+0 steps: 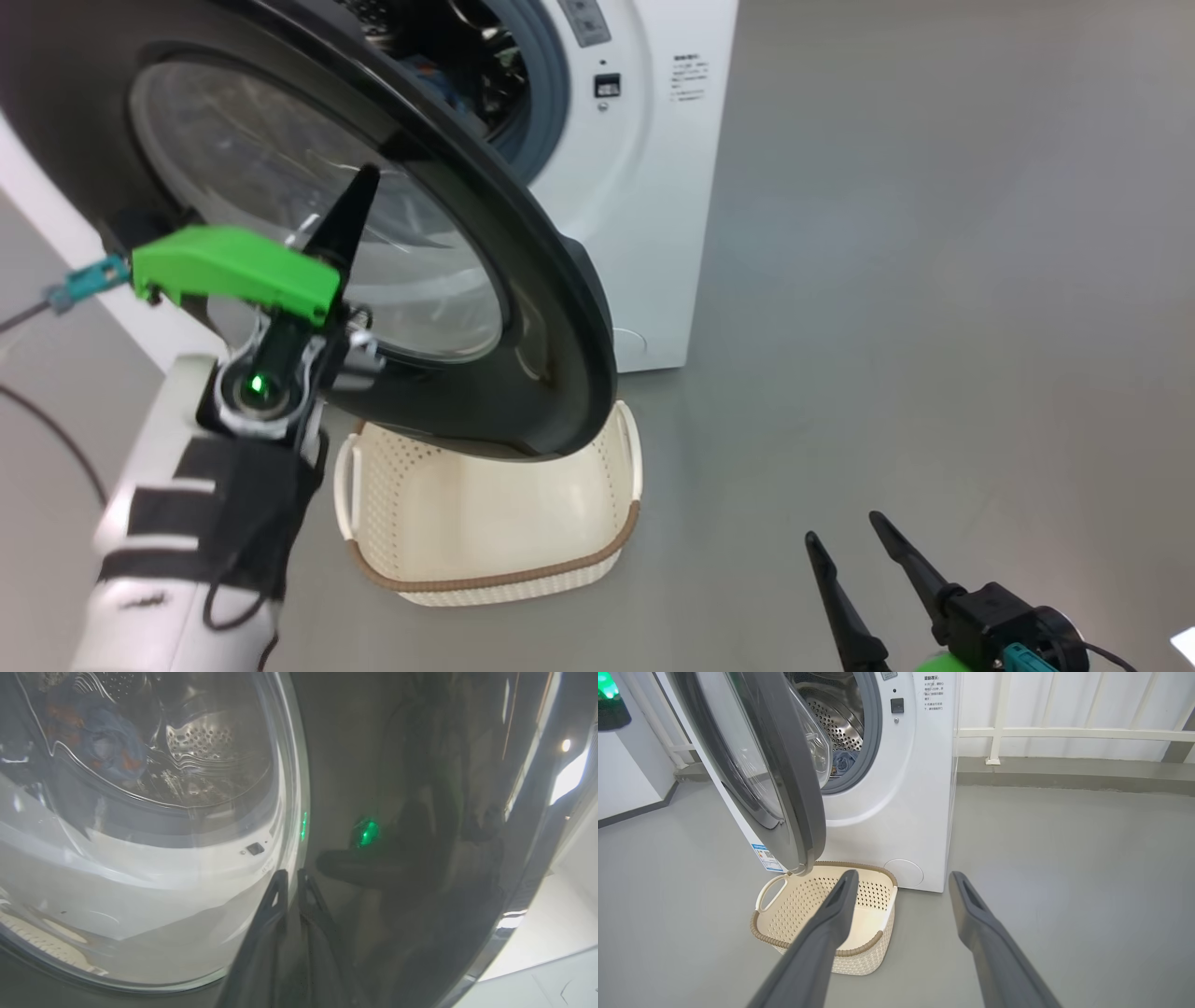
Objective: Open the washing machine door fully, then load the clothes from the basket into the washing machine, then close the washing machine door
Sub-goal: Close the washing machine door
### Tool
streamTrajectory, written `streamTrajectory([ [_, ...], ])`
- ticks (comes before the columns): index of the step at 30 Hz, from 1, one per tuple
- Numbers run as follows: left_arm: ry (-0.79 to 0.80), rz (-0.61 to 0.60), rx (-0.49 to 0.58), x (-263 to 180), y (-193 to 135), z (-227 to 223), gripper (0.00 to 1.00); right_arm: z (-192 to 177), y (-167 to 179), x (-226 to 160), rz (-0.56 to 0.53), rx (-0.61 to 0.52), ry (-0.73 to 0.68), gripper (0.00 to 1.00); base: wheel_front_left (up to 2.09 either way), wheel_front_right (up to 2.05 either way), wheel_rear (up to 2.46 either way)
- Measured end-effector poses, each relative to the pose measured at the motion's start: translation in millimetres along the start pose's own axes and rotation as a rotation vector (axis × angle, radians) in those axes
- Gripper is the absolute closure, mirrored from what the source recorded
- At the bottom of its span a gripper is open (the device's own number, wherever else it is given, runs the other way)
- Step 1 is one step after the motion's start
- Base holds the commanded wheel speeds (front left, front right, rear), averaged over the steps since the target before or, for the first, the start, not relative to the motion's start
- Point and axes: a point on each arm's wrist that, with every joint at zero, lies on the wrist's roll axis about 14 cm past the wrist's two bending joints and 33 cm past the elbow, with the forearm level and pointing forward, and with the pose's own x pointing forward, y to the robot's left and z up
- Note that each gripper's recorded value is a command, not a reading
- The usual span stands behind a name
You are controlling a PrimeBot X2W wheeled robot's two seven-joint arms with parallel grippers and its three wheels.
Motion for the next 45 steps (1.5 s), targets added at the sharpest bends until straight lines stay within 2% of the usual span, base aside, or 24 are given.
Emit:
streamTrajectory([
  [2,-0.010,0.022,0.050,-9,8,4,0.65,2,1,1,0.005,-0.001,-0.007,0.00,0.00,0.00,0.00],
  [3,-0.018,0.038,0.093,-14,14,6,0.50,3,1,2,0.006,-0.001,-0.010,0.00,0.00,0.00,0.00],
  [4,-0.029,0.056,0.139,-20,20,9,0.25,5,1,2,0.006,-0.002,-0.015,0.00,0.00,0.00,0.00],
  [5,-0.041,0.068,0.169,-26,25,12,0.10,6,1,3,0.007,-0.003,-0.019,0.00,0.00,0.00,0.00],
  [6,-0.053,0.078,0.191,-31,28,15,0.00,7,2,4,0.010,-0.004,-0.024,0.00,0.00,0.00,0.00],
  [14,-0.166,0.147,0.435,-82,55,35,0.00,17,5,5,0.021,-0.008,-0.056,0.00,0.00,0.00,0.00],
  [23,-0.223,0.339,0.671,-149,104,35,0.00,26,1,4,0.009,-0.017,-0.082,0.00,0.00,0.00,0.00],
  [30,-0.304,0.446,0.744,-194,114,40,0.00,29,-3,3,-0.001,-0.023,-0.092,0.00,0.00,0.00,0.00],
  [36,-0.331,0.521,0.792,-228,123,27,0.00,31,-5,0,-0.008,-0.024,-0.099,0.00,0.00,0.00,0.00],
  [41,-0.332,0.578,0.773,-252,134,12,0.00,35,-8,-3,-0.017,-0.030,-0.112,0.00,0.00,0.00,0.00],
  [45,-0.325,0.600,0.810,-266,137,9,0.00,33,-13,-10,-0.033,-0.052,-0.103,0.00,0.00,0.00,0.00],
])
